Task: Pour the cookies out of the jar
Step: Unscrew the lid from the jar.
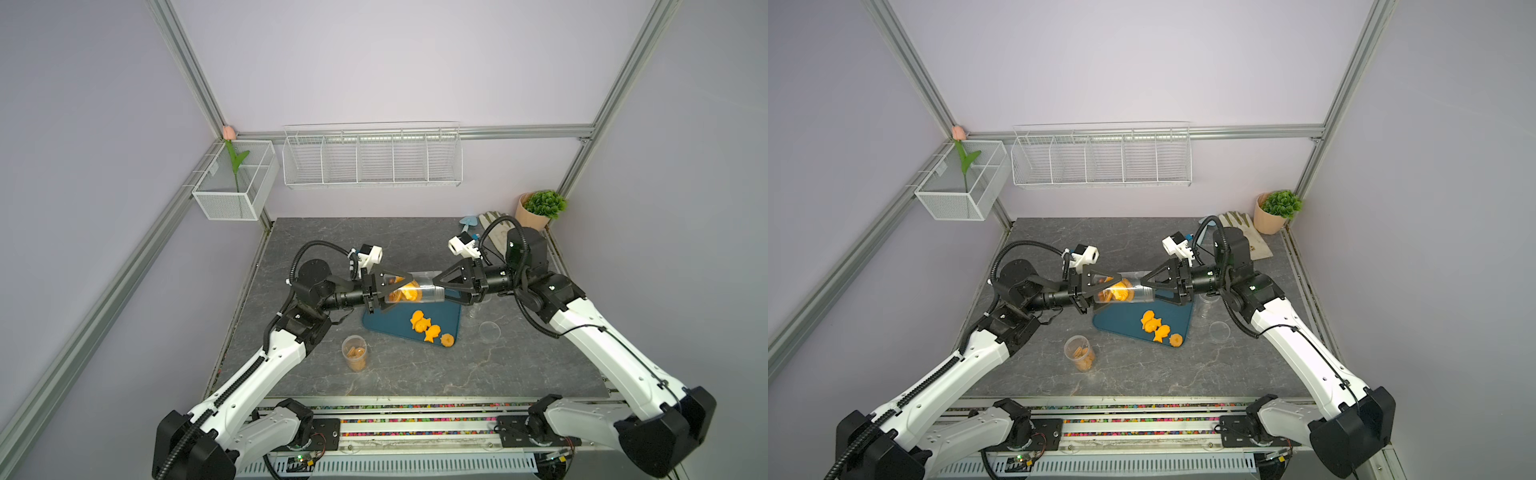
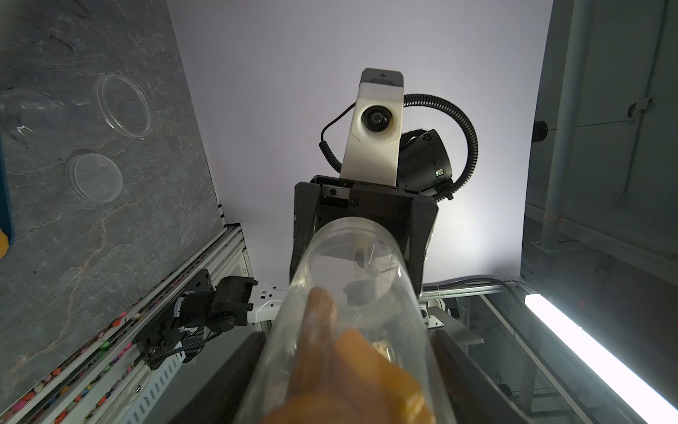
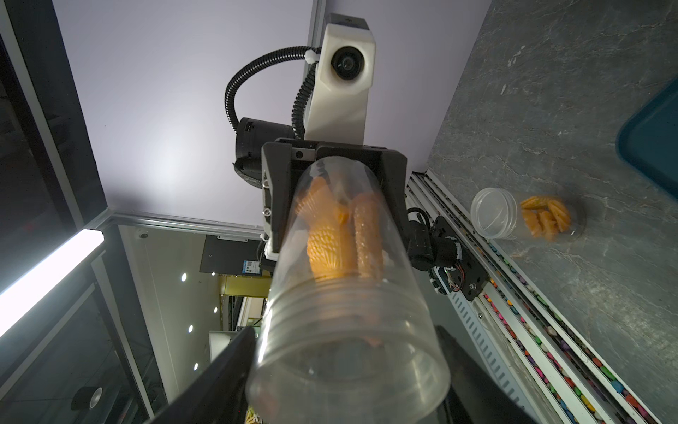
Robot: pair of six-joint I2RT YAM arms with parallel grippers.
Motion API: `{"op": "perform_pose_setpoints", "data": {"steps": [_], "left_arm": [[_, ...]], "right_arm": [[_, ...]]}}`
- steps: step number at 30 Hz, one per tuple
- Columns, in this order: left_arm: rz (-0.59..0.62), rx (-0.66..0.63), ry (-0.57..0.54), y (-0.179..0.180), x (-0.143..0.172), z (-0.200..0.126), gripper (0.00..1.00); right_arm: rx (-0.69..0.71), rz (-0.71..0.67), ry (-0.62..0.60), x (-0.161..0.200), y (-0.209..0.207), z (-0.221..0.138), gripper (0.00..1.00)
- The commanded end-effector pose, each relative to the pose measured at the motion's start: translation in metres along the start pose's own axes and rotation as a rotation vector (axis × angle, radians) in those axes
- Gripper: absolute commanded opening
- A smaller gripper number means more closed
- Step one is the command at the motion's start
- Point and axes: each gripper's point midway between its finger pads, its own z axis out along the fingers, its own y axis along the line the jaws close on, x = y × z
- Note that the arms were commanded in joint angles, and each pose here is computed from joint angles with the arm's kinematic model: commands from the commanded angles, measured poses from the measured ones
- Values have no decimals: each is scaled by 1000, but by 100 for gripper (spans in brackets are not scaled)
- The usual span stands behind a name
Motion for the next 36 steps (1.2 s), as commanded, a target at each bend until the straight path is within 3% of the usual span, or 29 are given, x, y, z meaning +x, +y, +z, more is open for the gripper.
{"op": "perform_pose_setpoints", "data": {"steps": [1,8,18,29,36], "left_arm": [[-1,6,8,-2,5,-3,68],[-4,4,8,-1,5,-3,68],[-10,0,9,-1,5,-4,68],[-18,-7,3,2,4,-4,68],[-19,-7,-1,2,5,-5,68]], "right_arm": [[-17,-45,-8,3,7,-4,74],[3,-109,-10,2,4,-5,72],[5,-307,39,-2,8,-2,66],[88,-650,22,2,-9,4,64],[123,-951,50,13,-16,11,66]]}}
